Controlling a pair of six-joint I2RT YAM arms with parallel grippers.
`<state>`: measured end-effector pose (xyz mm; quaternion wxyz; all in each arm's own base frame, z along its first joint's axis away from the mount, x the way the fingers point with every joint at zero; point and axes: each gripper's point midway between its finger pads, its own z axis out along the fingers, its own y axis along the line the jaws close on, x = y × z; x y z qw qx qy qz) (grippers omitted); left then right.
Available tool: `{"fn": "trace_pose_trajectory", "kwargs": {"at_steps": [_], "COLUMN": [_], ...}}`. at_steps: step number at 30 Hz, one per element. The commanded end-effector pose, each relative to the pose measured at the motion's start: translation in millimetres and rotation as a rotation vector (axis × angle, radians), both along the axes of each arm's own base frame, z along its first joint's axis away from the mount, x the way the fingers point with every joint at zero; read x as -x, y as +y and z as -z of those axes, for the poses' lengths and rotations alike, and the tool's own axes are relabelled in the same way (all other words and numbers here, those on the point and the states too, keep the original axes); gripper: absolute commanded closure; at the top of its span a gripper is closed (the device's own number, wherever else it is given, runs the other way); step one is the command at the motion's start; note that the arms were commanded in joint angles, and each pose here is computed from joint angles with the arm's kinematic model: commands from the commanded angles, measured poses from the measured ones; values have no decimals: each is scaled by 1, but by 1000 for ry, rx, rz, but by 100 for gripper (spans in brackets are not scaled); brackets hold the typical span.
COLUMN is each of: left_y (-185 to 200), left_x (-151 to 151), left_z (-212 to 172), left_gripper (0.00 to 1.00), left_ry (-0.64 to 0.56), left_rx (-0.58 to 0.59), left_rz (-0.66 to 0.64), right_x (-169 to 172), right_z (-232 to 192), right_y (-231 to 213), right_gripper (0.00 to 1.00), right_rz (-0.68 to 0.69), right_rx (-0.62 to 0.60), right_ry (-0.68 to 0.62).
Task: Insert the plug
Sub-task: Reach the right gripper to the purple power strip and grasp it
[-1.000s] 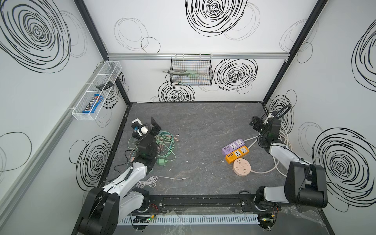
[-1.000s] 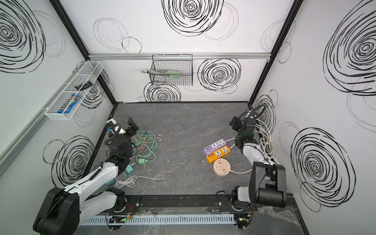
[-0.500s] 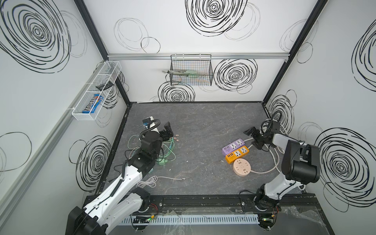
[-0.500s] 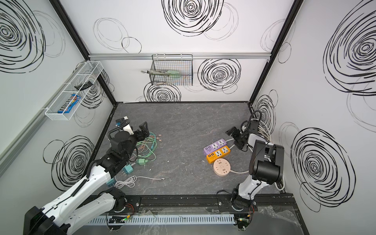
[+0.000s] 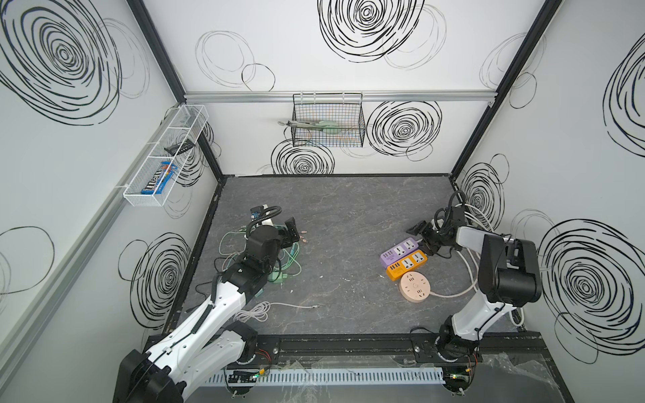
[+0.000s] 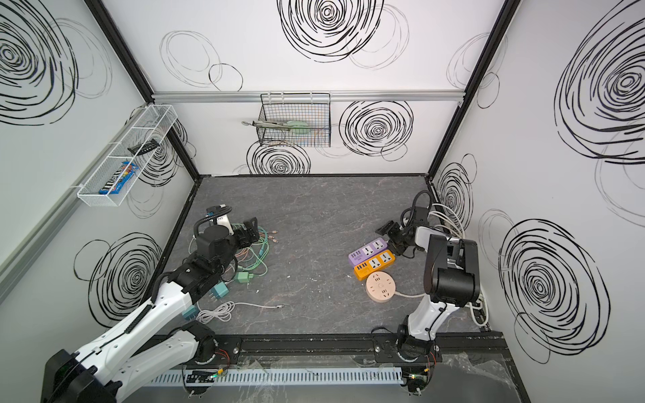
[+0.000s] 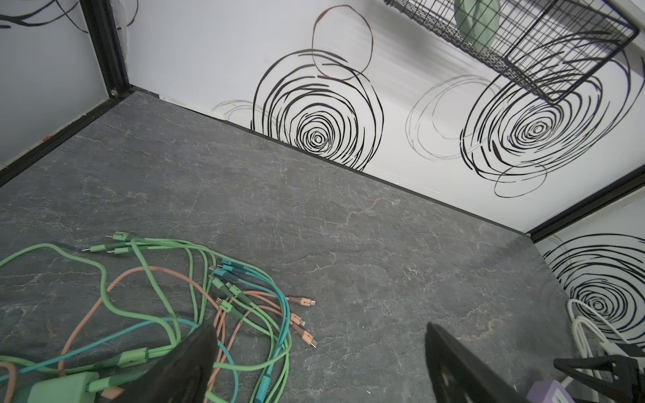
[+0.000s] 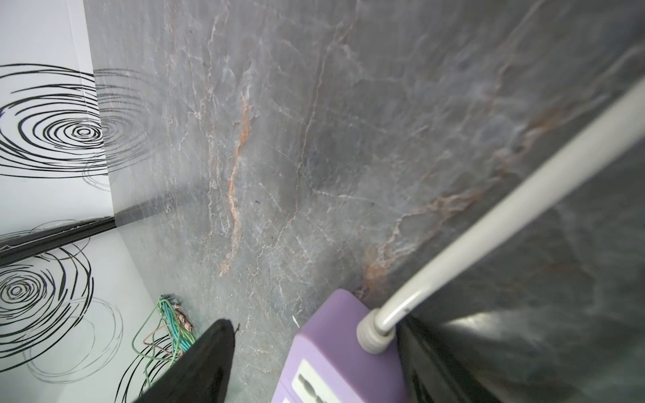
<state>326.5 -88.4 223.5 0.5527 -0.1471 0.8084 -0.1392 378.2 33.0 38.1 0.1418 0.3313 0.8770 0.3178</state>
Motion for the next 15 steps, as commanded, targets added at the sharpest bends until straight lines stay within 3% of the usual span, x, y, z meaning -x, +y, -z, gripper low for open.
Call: {"fn": "trace_pose_trajectory", "kwargs": {"at_steps": [1,10,15], "left_y": [-9,-28,-30], "left_x": [-1,-5,-5], "left_z": [3,16,17], "left_gripper": [4,4,4], "left_ry": [3,53,59], "left_rx": [42,32,19], "left_rz": [21,78,76], "right_x": [15,21,20], "right_z": [4,-5,-15], "right_y": [27,100,117], "right_gripper": [21,18,11], "right_rz": [8,-37,-155], "right_rx": [-63,-132,-48], "right_ry": [51,31,-36]}}
